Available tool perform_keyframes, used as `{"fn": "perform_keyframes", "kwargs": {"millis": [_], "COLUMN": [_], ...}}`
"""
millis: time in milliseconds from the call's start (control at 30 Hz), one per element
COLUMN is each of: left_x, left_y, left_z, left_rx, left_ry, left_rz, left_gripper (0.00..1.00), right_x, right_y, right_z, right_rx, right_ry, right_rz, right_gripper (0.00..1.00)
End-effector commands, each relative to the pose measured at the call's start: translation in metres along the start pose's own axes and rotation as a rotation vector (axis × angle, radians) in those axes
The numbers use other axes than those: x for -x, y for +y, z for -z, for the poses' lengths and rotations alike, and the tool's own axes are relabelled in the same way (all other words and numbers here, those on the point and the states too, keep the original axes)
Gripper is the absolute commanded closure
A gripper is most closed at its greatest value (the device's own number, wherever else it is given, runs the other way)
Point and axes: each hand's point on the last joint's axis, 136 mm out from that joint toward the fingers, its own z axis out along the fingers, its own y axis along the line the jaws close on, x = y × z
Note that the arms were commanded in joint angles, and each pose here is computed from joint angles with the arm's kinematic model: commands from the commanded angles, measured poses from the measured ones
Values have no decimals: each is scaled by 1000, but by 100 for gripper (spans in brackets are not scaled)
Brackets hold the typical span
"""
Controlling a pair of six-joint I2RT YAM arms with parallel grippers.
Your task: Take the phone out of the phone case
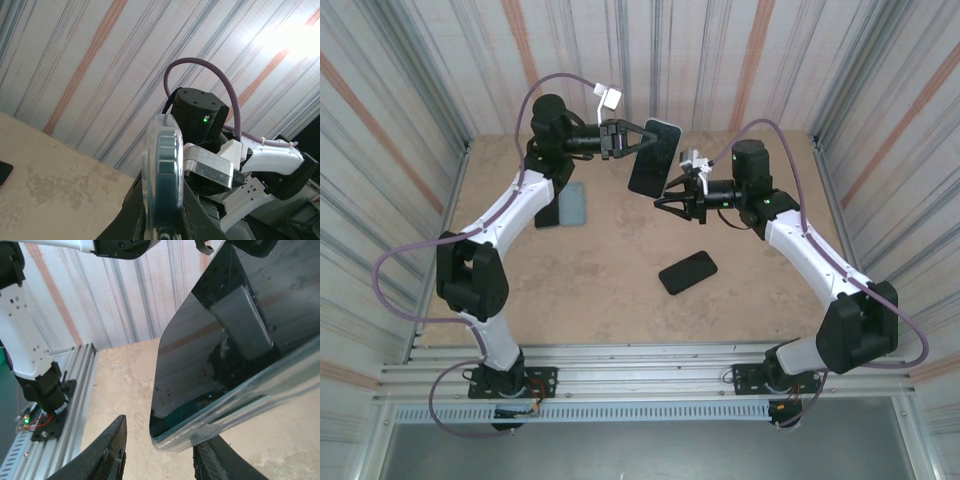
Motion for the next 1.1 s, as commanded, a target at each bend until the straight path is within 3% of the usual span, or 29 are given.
{"fn": "perform_keyframes", "kwargs": {"millis": [0,233,500,900,1067], "left_x": [23,22,12,-2,-11], "left_y": [-24,-22,-22,-24,-29], "left_z": [4,4,1,-7,-11], "left_rx": [-12,-17,-28,-73,-100], "left_ry": [-45,-45,-24,41,63], "left_rz": [-111,-88,-57,169,224], "left_gripper": [100,100,100,100,100], "right_x": [4,6,14,20,31], "right_y": [1,0,1,-40,-44], "right_z": [-3,-5,-3,12,18], "right_rx": [40,36,37,-337,-386], "right_ry": [-9,-13,-37,35,27], "right_rz": [-22,-10,13,223,284], "right_gripper": [69,87,89,95,96]}}
